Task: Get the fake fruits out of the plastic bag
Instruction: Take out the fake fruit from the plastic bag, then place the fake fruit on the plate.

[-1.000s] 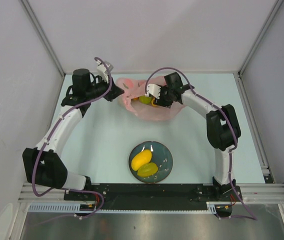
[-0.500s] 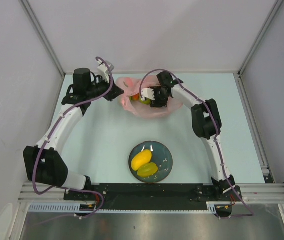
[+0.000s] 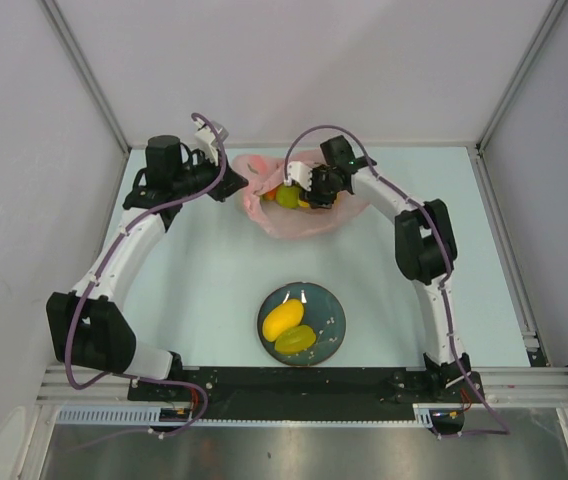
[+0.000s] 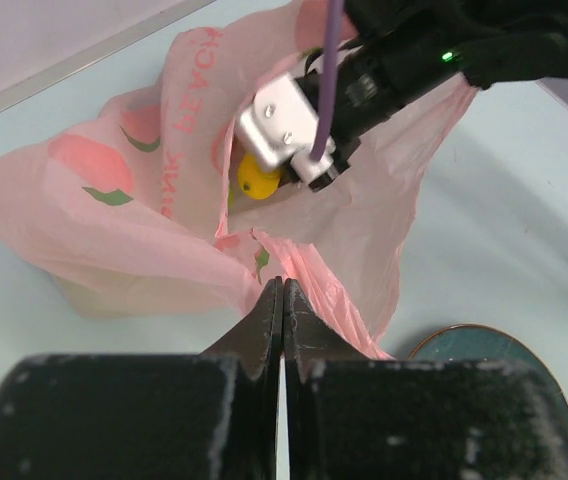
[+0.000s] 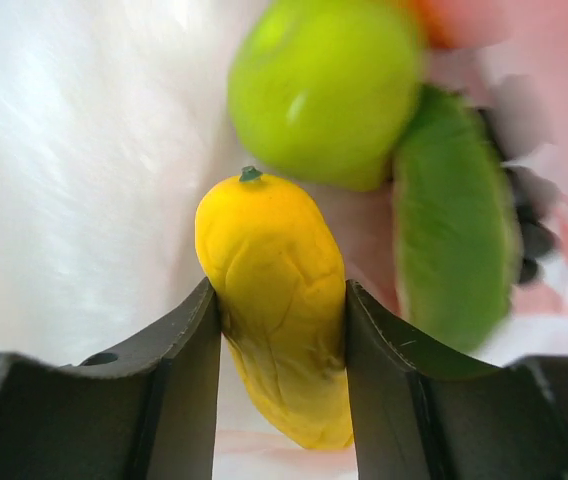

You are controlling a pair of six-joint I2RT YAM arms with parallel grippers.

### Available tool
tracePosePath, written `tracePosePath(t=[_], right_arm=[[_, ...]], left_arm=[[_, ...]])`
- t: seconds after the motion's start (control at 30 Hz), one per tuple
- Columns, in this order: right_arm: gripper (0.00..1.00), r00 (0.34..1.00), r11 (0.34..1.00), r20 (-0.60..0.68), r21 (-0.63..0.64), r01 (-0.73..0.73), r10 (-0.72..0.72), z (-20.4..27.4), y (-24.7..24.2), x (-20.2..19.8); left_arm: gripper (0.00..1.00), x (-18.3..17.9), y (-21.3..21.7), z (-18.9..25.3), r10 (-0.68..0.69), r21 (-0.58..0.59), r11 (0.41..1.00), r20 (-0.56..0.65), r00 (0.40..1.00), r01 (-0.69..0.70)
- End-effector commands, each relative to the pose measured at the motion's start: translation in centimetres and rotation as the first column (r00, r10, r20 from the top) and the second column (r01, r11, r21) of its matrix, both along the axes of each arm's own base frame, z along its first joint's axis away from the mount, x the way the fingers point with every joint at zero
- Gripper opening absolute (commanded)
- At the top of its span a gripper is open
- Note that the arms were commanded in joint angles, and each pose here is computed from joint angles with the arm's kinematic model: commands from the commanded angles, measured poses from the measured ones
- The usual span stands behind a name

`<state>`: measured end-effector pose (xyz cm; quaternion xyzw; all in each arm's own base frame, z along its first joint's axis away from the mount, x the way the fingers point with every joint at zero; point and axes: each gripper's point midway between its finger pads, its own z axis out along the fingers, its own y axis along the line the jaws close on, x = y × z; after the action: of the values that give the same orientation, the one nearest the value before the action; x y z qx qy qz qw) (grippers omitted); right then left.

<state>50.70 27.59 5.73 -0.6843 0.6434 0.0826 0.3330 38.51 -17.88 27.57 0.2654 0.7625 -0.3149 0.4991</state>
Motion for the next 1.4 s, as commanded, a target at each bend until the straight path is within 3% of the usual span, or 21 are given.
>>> tracePosePath(t=[0.0, 0.17, 0.37, 0.57, 0.77, 1.1, 1.37], right_arm=[[0.17, 0.994, 0.952, 0.021, 0.291, 0.096, -0.107, 12.7, 2.0, -1.8], [0.15, 0.977, 0.895, -0.143, 0.398, 0.202, -0.157, 15.7, 2.3, -5.3], [0.14, 0.920, 0.840, -0.355, 0.439, 0.320, -0.165, 17.6, 1.7, -10.6], [0.11, 0.867, 0.857, -0.482, 0.388, 0.339, -0.125, 15.9, 0.2, -18.0], [0.08, 0.732, 0.869, -0.665, 0.266, 0.416, -0.147, 12.5, -0.5, -23.3], [0.08, 0.754, 0.954, -0.654, 0.184, 0.236, -0.061, 6.8, 1.8, -26.4], [0.09, 0.768, 0.975, -0.640, 0.164, 0.149, -0.010, 4.3, 5.1, -27.6]], left_arm=[[0.00, 0.6, -0.2, 1.5, -0.008, -0.019, 1.000, 0.052, 0.999, 0.009], [0.00, 0.9, -0.3, 1.4, -0.005, -0.030, 1.000, 0.045, 0.999, 0.006], [0.00, 1.0, -0.7, 1.3, -0.015, -0.035, 0.999, 0.042, 0.999, 0.017], [0.00, 0.9, -1.3, 1.2, -0.031, -0.035, 0.999, 0.038, 0.999, 0.032], [0.00, 0.6, -2.0, 1.1, -0.046, -0.033, 0.998, 0.035, 0.998, 0.047], [0.00, -0.2, -2.5, 0.6, -0.063, -0.032, 0.997, 0.022, 0.998, 0.063], [0.00, -1.4, -2.0, 0.6, -0.058, -0.009, 0.998, 0.036, 0.998, 0.058]])
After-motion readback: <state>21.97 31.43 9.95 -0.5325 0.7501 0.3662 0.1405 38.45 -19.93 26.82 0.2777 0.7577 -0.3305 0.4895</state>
